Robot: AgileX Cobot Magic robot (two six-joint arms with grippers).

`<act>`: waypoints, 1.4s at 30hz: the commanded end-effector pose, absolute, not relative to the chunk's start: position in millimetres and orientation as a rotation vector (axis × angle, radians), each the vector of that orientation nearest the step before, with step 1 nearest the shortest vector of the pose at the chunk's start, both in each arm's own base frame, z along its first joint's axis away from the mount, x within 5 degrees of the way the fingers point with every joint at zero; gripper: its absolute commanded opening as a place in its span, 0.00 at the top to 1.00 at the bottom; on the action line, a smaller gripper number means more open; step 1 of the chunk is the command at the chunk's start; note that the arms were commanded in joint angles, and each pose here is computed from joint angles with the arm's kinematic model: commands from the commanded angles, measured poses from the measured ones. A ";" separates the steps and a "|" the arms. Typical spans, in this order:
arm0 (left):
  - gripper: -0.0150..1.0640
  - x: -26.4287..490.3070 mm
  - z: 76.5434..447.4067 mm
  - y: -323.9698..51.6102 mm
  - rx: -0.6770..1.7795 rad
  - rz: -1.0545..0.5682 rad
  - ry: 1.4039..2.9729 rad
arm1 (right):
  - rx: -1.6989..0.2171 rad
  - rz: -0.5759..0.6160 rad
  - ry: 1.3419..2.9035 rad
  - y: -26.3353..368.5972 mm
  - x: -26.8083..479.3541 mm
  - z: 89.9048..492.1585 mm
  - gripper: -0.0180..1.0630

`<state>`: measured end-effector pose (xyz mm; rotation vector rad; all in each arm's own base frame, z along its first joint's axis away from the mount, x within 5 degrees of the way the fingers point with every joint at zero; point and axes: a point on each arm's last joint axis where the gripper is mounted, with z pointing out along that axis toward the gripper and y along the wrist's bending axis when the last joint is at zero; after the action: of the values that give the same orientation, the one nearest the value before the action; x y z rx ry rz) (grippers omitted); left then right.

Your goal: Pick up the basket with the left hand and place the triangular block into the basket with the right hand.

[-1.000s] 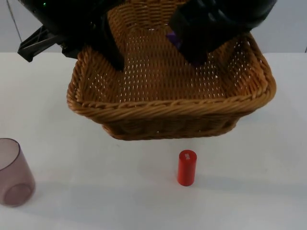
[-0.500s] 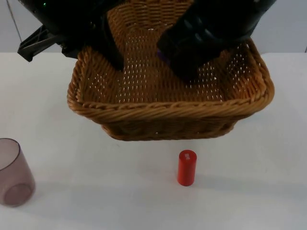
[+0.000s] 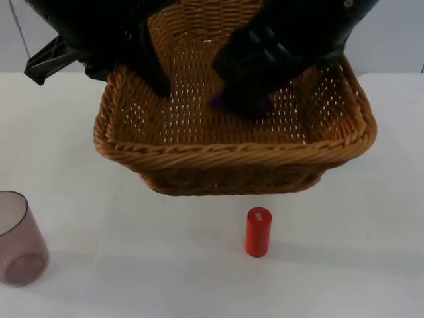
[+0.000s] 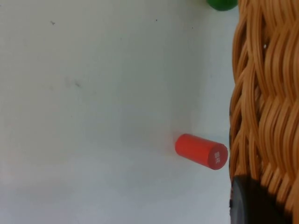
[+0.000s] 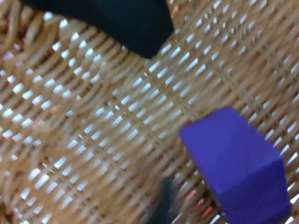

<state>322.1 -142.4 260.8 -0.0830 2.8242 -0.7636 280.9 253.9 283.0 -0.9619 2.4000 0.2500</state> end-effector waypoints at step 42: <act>0.99 342.3 236.2 -128.7 -0.106 -0.702 2.828 | -0.346 0.179 1.960 47.4 128.3 493.1 0.02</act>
<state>336.1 -134.5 246.8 -0.1009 2.7996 -0.7085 143.5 55.9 487.3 -0.3566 1.9845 0.1900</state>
